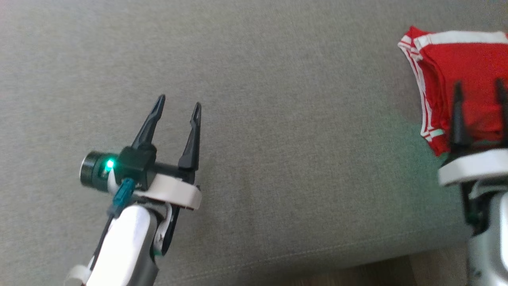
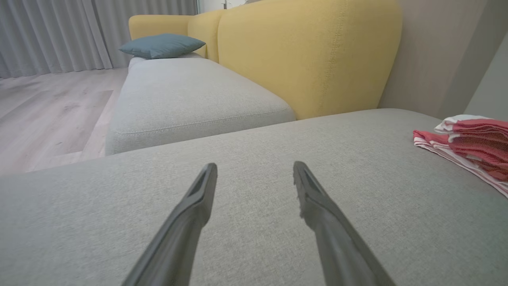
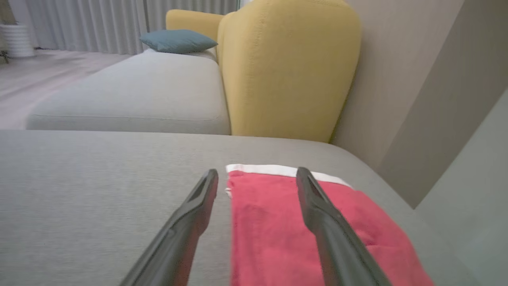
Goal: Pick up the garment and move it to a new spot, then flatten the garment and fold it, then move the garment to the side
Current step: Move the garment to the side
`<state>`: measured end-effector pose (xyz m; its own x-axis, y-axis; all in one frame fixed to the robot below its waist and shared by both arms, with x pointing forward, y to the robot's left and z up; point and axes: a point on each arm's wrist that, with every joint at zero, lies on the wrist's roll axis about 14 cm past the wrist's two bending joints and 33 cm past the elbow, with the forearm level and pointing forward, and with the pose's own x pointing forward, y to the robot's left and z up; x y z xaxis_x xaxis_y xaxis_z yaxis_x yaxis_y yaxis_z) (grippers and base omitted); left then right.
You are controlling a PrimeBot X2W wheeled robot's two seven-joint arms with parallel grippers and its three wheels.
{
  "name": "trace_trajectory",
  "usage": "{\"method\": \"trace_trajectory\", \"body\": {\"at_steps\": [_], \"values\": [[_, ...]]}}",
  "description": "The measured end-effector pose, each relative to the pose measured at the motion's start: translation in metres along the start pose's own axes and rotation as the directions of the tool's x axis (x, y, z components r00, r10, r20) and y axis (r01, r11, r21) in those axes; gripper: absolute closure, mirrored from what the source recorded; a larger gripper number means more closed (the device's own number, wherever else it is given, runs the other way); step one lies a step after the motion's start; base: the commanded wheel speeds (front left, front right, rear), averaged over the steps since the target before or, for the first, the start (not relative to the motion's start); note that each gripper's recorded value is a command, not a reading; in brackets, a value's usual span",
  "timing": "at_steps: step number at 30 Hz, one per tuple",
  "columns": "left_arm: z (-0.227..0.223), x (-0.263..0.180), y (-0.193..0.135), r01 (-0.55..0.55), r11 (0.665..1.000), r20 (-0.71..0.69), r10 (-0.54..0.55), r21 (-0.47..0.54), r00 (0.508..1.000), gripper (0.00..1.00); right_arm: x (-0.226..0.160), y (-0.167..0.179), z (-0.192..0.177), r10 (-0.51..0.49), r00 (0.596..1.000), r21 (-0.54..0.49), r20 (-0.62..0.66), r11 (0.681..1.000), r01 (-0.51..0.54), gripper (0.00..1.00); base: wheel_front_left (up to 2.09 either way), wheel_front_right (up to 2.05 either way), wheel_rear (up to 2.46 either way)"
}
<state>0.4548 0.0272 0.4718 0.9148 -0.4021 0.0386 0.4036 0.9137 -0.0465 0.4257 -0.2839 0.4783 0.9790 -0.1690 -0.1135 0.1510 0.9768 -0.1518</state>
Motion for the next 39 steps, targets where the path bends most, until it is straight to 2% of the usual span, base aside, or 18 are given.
{"method": "trace_trajectory", "body": {"at_steps": [9, 14, 21, 28, 39], "values": [[0.015, -0.041, 0.033, -0.147, 0.989, 0.003, 0.147, 0.015, 0.989, 0.0, -0.027, 0.076, 0.021, 0.179, 0.981, 0.123, 0.069, 0.975, -0.187, 0.0, 0.0, 0.0, 0.0], [0.021, -0.072, 0.057, -0.25, 0.968, 0.001, 0.25, 0.021, 0.968, 0.0, -0.039, 0.098, 0.027, 0.238, 0.967, 0.151, 0.085, 0.957, -0.249, 0.0, 0.0, 0.0, 0.0], [0.029, -0.106, 0.068, -0.297, 0.954, 0.008, 0.297, 0.049, 0.955, 0.0, -0.058, 0.107, 0.029, 0.27, 0.96, 0.163, 0.076, 0.946, -0.279, 0.0, 0.0, 0.0, 0.0], [0.035, -0.126, 0.067, -0.316, 0.948, 0.015, 0.316, 0.044, 0.949, 0.0, -0.078, 0.101, 0.028, 0.263, 0.962, 0.2, 0.077, 0.941, -0.273, 0.0, 0.0, 0.0, 0.0], [0.033, -0.139, 0.066, -0.326, 0.943, 0.003, 0.327, 0.06, 0.945, 0.0, -0.092, 0.099, 0.026, 0.263, 0.962, 0.229, 0.076, 0.934, -0.274, 0.0, 0.0, 0.0, 0.0]]}}
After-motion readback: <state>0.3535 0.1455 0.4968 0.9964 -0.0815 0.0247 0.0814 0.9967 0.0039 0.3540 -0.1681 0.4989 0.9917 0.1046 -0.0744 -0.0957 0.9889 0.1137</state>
